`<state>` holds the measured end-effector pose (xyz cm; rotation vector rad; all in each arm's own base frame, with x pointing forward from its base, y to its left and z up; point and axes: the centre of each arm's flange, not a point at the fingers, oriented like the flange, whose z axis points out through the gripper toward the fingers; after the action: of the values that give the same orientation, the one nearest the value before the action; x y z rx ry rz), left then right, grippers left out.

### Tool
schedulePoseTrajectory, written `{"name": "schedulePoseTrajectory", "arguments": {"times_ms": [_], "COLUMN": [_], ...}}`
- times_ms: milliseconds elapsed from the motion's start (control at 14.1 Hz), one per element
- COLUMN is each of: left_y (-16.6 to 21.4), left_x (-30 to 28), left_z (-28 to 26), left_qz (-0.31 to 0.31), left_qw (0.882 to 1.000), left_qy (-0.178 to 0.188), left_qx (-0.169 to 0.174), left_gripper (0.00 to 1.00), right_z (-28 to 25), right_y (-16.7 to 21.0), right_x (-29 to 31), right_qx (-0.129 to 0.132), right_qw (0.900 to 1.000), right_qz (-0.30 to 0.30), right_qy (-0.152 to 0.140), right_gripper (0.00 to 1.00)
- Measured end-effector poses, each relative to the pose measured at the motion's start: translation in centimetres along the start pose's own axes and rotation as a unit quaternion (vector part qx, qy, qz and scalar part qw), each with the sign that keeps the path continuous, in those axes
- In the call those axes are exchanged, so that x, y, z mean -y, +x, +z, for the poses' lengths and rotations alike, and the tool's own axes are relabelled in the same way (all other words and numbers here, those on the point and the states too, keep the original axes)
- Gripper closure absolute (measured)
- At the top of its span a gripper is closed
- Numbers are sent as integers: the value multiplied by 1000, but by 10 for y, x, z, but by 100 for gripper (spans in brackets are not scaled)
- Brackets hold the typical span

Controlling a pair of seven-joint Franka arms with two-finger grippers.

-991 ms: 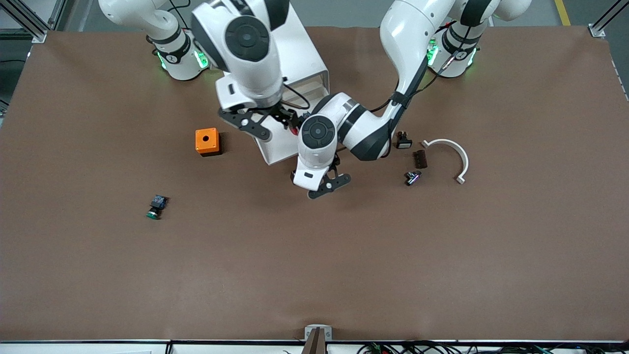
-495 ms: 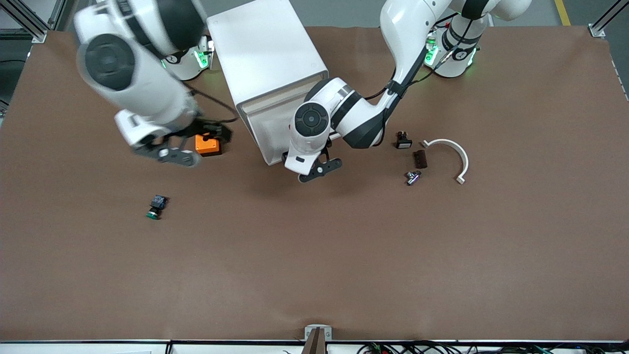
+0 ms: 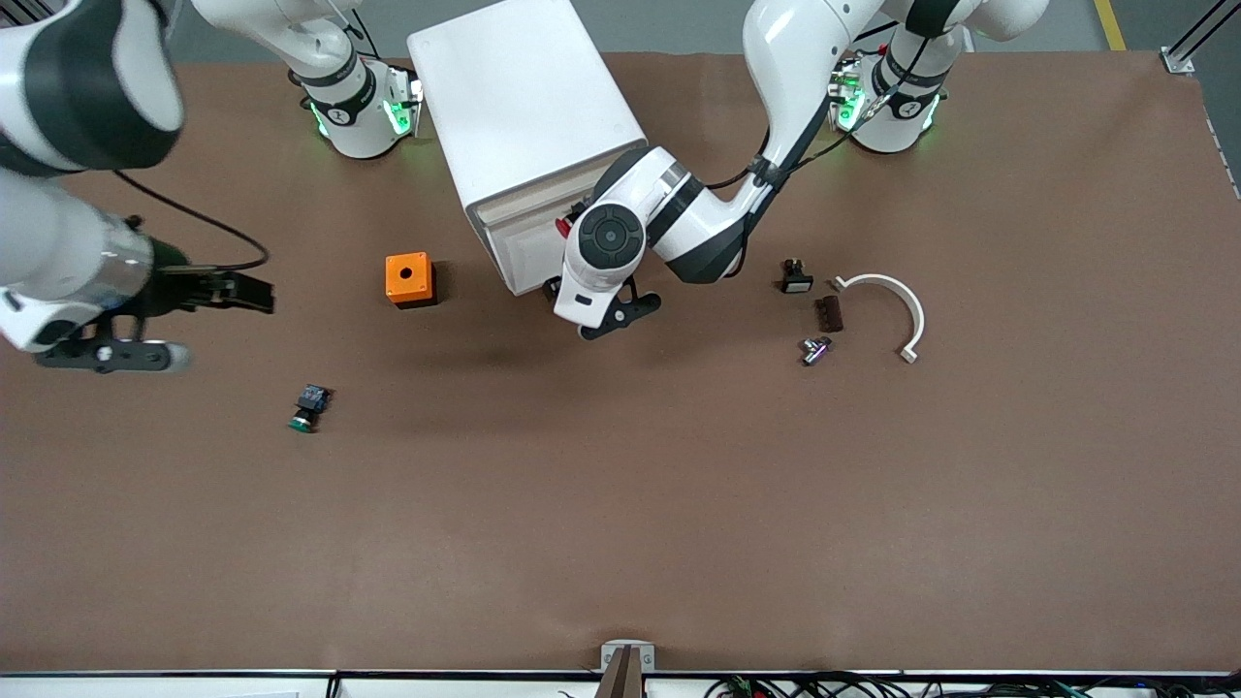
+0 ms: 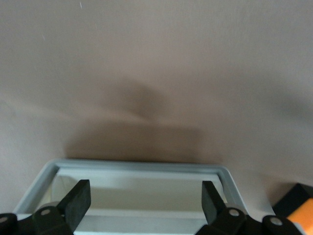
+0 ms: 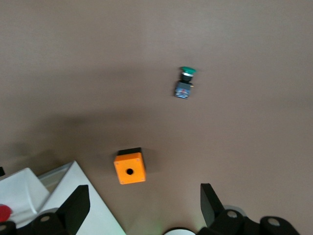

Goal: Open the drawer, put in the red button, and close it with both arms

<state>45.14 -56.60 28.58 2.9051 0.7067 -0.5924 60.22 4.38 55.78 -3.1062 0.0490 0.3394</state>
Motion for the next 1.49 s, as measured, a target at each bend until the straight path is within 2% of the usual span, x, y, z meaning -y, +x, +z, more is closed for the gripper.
{"name": "schedulePoseTrajectory", "arguments": {"times_ms": [142, 425, 778, 1061, 1203, 1344, 1486], "left_y": [-8, -18, -28, -28, -21, 3, 45], "left_x": [-1, 0, 3, 3, 3, 6, 11], "left_z": [4, 17, 30, 31, 25, 8, -25], "left_qz": [-11, -31, -52, -57, -61, -76, -99], "left_qw": [1000, 997, 991, 990, 989, 988, 986], "left_qy": [-5, -10, -13, -15, -20, -35, -65], "left_qx": [25, 74, 122, 131, 130, 127, 117], "left_gripper": [0, 0, 0, 0, 0, 0, 0], "right_z": [-5, -14, -23, -59, -75, -87, -94], "right_y": [-1, -5, -14, -33, -45, -55, -66], "right_x": [-30, -78, -94, -122, -117, -97, -89], "right_qx": [-1, -3, 13, 2, -4, -14, -13], "right_qw": [1000, 1000, 1000, 1000, 1000, 1000, 1000], "right_qz": [-2, -21, -16, 7, 2, -13, -19], "right_qy": [2, -14, -15, -7, -5, -7, -7], "right_gripper": [0, 0, 0, 0, 0, 0, 0]}}
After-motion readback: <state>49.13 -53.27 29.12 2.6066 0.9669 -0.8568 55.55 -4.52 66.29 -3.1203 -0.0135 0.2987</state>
